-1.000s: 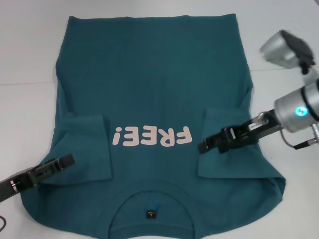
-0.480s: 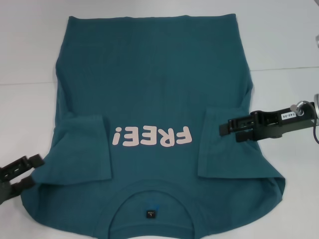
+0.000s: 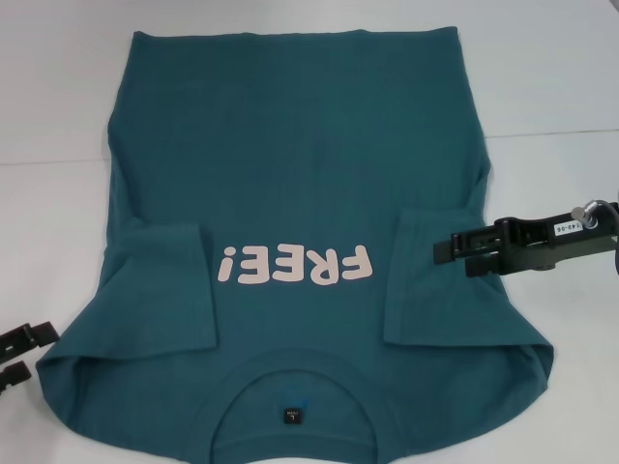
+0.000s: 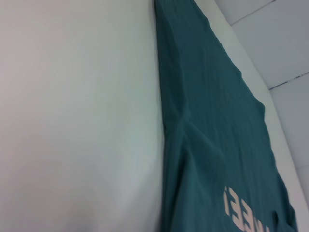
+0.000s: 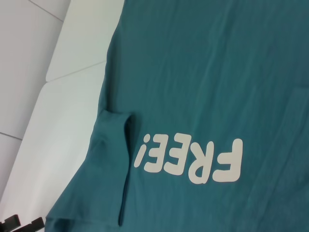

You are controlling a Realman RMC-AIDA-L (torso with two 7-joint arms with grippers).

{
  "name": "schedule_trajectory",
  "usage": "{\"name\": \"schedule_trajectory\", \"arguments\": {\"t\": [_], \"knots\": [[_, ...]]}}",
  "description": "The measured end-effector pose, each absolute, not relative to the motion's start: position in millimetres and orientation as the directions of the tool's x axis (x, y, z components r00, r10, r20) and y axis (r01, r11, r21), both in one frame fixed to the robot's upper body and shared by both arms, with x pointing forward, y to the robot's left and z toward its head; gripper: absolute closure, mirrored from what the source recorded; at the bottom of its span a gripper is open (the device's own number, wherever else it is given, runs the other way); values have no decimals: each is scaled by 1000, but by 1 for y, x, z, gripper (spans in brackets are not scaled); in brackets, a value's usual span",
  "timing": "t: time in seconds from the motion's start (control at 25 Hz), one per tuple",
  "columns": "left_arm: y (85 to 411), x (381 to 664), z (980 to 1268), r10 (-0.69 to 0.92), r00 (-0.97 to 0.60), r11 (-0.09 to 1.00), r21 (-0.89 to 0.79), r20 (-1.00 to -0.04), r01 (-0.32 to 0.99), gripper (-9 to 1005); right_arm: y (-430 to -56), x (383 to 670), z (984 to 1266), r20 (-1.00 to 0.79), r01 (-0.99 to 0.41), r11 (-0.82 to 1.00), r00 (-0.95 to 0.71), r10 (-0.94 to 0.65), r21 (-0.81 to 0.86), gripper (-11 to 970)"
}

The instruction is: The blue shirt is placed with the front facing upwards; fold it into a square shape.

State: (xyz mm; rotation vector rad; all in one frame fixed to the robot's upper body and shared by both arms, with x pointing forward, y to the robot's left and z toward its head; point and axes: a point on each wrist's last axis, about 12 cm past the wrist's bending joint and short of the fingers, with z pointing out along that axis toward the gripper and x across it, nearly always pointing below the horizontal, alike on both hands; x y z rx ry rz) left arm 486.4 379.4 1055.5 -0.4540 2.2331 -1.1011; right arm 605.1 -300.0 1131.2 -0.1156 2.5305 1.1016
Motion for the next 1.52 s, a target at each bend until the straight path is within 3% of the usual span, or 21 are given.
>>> {"name": "schedule_trajectory", "arguments": {"t": [1.04,1.52], "knots": [[364,504,1040,-572,-763,584,-802,-301,-121,114,-302,605,1130,-372,-212,684,-924,93,698,163],[362,504,1039,-562,-775,584,-802,-290,-124,607,-303,604,1130,-370,-207,682,-923,101,701,165]]}}
